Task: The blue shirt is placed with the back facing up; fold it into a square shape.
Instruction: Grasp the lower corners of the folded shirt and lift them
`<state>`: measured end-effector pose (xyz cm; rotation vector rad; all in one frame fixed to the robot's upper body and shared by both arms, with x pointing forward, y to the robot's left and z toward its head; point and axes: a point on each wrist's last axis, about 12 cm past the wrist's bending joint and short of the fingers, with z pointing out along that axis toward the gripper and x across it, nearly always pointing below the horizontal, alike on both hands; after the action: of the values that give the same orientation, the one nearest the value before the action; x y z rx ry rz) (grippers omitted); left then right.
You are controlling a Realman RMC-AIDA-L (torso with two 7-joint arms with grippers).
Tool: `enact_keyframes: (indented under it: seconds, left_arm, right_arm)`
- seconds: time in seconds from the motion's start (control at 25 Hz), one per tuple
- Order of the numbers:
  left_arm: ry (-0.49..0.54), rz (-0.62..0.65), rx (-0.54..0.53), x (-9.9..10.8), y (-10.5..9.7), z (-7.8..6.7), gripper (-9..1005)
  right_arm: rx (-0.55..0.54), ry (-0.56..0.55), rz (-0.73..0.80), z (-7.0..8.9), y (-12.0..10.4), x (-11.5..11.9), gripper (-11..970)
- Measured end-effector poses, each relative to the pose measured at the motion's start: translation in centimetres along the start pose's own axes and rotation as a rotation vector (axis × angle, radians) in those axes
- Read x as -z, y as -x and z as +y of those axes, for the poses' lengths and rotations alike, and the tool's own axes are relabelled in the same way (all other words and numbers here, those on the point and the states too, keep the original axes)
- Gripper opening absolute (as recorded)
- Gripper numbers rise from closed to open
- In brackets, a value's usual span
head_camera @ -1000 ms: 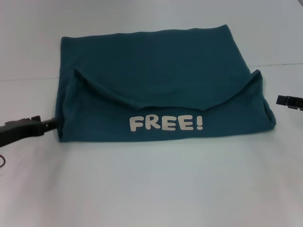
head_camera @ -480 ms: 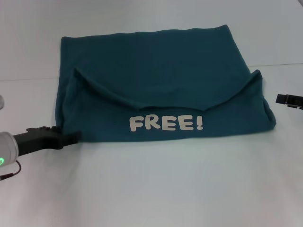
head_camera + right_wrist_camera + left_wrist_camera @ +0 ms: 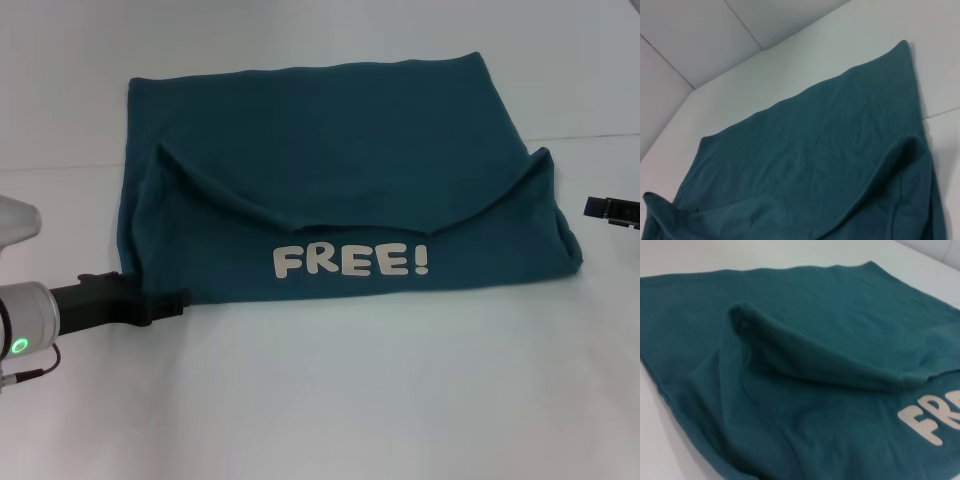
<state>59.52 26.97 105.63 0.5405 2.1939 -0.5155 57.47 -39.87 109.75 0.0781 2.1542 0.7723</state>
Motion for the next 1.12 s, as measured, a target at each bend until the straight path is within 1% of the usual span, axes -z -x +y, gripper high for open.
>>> enact_keyframes:
  seconds: [0.16,0.48,0.6,1.0,1.12]
  left_arm:
    - [0.012,0.021,-0.027,-0.09,0.14,-0.02,729]
    - [0.059,0.039,-0.008,0.12,0.3,0.58,639]
    - [0.067,0.04,-0.005,0.13,0.32,0.68,418]
    - [0.066,0.036,-0.012,0.0,0.77,0.61,174]
    - [0.066,0.036,-0.01,0.01,0.85,0.64,79]
  right_arm:
    - [-0.006,-0.004,-0.001,-0.08,-0.22,0.01,597]
    - [-0.007,-0.004,-0.003,-0.11,-0.43,0.02,594]
    - [-0.008,-0.006,-0.005,-0.15,-0.42,0.05,593]
    - [-0.011,-0.009,-0.007,-0.24,-0.54,0.11,594]
    - [-0.012,-0.015,-0.008,-0.35,-0.62,0.19,594]
